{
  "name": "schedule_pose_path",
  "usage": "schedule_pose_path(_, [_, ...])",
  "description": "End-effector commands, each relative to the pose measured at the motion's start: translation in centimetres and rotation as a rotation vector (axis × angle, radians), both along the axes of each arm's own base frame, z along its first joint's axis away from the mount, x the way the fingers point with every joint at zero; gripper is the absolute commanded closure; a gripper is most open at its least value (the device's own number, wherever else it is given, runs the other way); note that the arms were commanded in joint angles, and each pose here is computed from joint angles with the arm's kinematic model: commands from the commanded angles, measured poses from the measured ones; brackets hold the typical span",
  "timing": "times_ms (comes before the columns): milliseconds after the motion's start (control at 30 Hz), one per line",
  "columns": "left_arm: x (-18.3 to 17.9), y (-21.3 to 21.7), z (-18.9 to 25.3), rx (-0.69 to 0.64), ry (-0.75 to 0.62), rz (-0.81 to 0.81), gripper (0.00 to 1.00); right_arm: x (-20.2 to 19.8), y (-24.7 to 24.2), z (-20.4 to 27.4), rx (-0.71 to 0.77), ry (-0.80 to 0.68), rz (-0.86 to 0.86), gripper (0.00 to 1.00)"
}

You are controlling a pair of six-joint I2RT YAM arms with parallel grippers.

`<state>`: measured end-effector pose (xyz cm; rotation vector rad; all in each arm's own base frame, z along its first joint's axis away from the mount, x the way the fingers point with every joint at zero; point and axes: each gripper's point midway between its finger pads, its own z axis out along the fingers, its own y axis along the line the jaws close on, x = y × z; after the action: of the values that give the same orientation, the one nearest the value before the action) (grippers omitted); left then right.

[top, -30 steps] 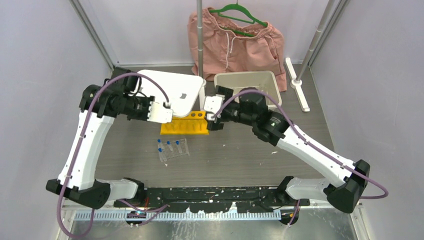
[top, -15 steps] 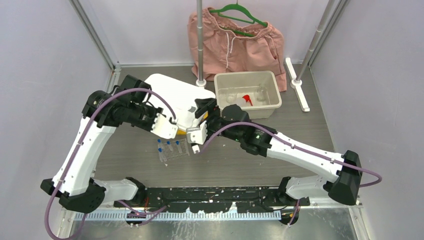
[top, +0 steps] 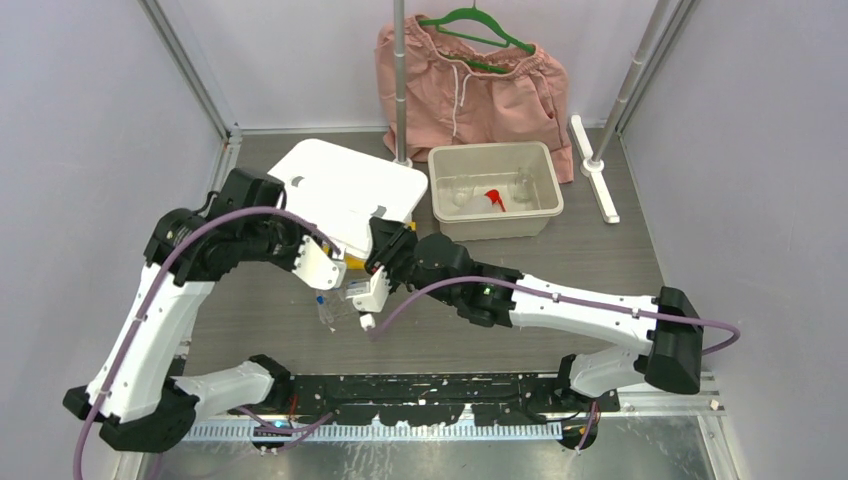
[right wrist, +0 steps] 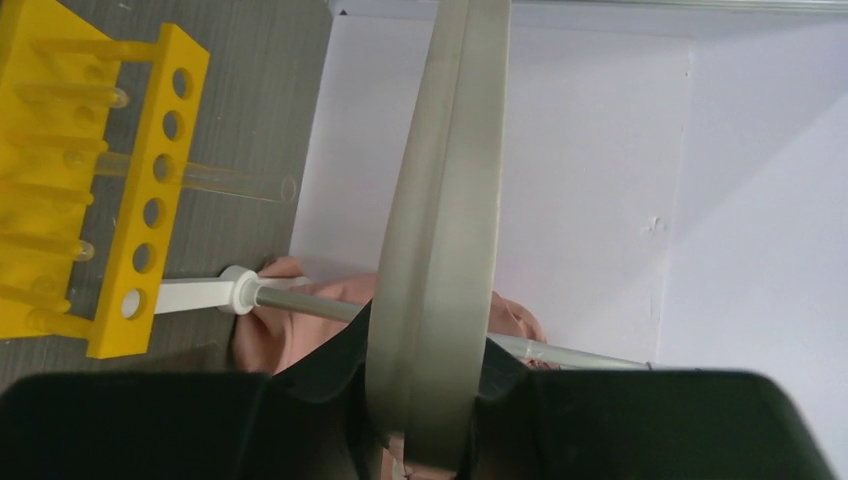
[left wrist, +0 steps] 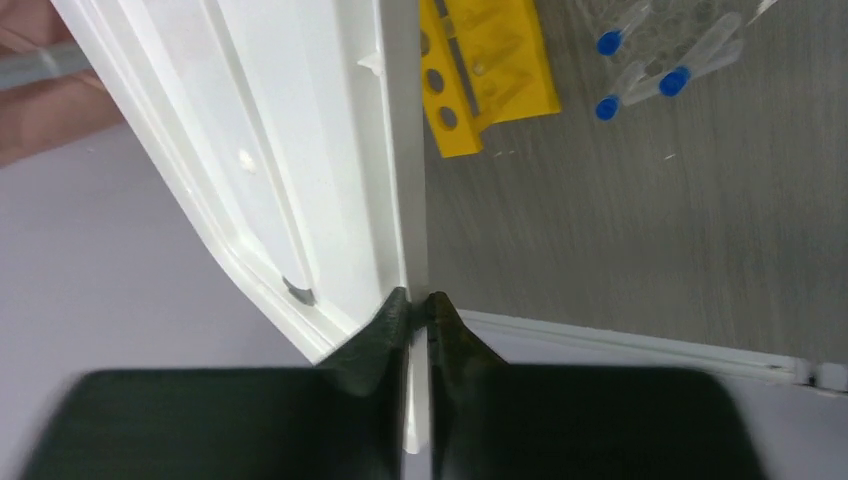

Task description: Organize the chemistry lab equipment

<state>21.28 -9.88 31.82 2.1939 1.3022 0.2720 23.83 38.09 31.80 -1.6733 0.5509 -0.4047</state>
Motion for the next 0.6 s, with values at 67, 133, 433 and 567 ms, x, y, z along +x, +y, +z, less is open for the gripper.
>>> schedule_pose_path(67, [2.6,-3.3,5.2,-0.224,-0.353,-0.102,0.36,0.9,-0.1,4.9,0.183,-0.07,-0.091,0.92])
schedule_pose_path(133, [3.3,-4.5,7.6,-0.335,-0.486,-0.127,0.17,1.3,-0.4,5.8,0.253,-0.022,-0.124,0.92])
schedule_pose_path(433, [4.4,-5.6,20.7,-0.912,-0.811,-0.001,0.0,4.6,-5.9,8.0,0.6,0.35,-0.353,0.97])
schedule_pose_path(567, [6.5,-3.6,23.7,-1.069,-0.732,0.244,0.0,6.6,-10.2,8.1,0.806,0.567,-0.467,0.97])
